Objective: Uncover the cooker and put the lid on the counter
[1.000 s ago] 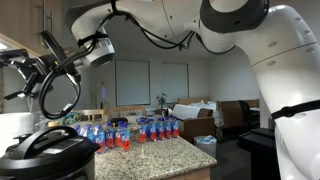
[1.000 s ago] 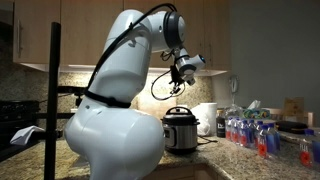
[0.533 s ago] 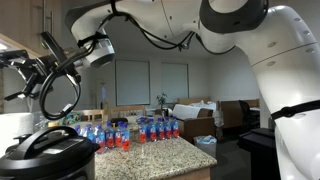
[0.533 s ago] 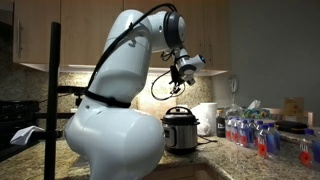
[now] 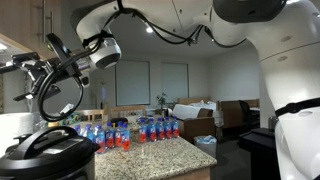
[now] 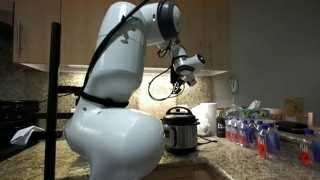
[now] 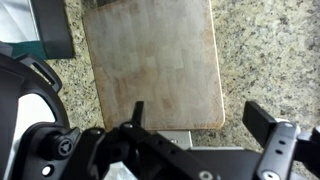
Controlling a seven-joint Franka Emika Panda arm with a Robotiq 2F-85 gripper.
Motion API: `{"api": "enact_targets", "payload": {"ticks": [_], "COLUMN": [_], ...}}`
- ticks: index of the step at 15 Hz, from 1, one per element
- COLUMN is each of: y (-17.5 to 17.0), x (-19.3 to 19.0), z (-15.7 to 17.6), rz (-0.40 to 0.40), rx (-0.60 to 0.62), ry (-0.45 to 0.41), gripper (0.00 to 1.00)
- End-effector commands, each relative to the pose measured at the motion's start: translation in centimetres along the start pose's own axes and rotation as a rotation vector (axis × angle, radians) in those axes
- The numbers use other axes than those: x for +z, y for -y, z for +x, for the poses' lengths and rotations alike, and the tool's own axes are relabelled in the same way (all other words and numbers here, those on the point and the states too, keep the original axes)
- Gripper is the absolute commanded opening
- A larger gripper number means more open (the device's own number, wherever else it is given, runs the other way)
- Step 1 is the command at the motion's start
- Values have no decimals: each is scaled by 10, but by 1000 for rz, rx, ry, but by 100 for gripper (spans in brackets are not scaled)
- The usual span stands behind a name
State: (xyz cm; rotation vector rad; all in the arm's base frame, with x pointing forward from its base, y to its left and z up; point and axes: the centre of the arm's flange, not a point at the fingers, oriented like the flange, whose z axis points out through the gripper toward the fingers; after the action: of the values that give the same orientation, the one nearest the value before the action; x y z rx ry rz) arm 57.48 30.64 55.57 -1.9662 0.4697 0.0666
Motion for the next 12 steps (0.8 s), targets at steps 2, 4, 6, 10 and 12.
{"api": "enact_targets", "payload": {"ticks": [2,4,6,10,12], "y": [-54,-62,-66,-76,-80], "x": [-36,-41,-44,-47,-48], "z": [-52,-57,-58,-55,-53], "rz": [87,124,150,192,204], "rx": [47,75,103,165,201], "ry": [-107,-143,-176,-210,-244], "gripper": [100,100,100,100,100]}}
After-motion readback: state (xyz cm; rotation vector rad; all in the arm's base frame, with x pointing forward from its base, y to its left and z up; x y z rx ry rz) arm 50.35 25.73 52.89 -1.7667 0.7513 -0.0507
